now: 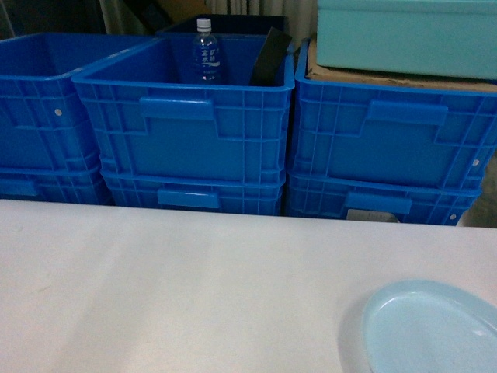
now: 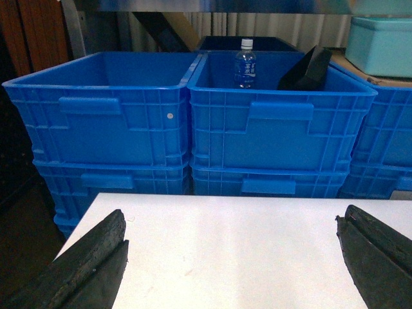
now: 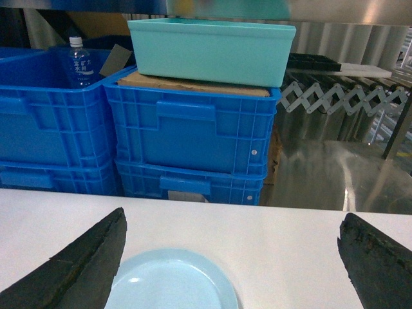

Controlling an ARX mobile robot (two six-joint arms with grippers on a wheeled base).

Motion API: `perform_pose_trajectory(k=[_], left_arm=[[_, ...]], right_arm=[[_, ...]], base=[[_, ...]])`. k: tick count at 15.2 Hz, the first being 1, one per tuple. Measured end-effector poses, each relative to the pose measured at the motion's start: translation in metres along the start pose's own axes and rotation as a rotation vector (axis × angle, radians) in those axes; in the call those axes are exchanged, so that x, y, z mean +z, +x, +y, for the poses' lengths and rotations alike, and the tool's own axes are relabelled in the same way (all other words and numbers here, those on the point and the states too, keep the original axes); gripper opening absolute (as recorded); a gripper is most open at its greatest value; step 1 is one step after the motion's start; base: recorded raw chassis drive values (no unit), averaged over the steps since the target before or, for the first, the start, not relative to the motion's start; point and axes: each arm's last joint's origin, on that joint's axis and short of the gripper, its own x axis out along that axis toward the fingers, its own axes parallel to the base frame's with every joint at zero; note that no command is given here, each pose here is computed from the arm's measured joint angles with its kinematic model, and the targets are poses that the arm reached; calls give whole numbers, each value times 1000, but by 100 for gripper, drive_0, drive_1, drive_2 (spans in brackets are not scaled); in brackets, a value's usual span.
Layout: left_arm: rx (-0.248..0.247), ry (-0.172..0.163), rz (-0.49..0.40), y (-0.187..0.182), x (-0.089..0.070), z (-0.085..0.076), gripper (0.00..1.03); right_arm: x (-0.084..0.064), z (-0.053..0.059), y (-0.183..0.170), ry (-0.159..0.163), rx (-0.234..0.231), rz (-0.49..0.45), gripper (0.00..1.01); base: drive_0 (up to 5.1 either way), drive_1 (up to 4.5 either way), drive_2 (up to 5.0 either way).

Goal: Place blue tray on left shelf second layer neatly

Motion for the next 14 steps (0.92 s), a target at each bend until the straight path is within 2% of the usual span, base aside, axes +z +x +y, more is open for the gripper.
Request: perform_pose_trajectory(k=[14], left_arm=[[0,0,0,0,0,0,98]], right_arm=[[0,0,0,0,0,0,98]], base=[[0,0,0]])
